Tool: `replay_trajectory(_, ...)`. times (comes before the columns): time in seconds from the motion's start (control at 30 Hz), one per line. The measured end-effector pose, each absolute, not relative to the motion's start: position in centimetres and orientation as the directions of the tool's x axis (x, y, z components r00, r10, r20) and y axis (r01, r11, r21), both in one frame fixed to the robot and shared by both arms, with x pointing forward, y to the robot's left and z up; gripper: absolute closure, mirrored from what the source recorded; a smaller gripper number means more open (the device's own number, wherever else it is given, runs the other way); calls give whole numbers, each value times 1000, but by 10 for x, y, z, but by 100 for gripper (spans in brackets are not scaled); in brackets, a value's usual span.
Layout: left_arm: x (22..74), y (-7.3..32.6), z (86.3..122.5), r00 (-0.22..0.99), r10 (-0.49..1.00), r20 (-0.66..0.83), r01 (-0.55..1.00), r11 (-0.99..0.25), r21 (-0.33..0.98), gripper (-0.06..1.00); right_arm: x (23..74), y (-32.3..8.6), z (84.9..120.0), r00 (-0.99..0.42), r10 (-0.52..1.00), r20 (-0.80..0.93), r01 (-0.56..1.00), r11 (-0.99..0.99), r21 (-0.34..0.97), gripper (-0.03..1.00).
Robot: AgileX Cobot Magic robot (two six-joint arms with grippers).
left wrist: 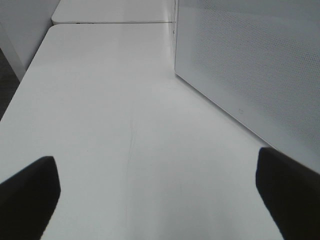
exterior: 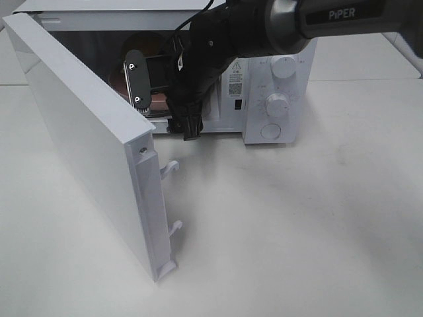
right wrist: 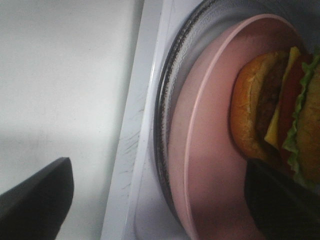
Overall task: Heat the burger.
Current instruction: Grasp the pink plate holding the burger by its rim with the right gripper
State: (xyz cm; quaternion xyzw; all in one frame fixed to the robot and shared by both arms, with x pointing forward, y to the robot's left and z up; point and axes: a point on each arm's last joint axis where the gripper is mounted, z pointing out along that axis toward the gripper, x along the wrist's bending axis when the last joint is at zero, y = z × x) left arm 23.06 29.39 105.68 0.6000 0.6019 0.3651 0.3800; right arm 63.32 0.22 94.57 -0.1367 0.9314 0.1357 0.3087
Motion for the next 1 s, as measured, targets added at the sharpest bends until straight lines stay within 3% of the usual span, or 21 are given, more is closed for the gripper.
replay_trajectory(0.67, 231, 294, 1057, 9, 1000, -19, 445, 13, 896, -4, 665, 25, 915, -797, -153, -585, -302, 939, 165, 12)
replay_trajectory(0.83, 231, 294, 1057, 9, 1000, -19, 445, 13, 896, -4, 670, 27, 915, -793, -144, -592, -298, 939, 171, 21)
replay_trajectory(0.9, 231, 294, 1057, 9, 1000, -19, 445, 13, 896, -4, 675, 24, 913, -798, -131, -588, -285, 942, 176, 34)
replay_trajectory(1.0, 231, 294, 1057, 9, 1000, -19, 445, 13, 896, -4, 675, 23, 912, -805, -126, -580, -277, 944, 179, 38)
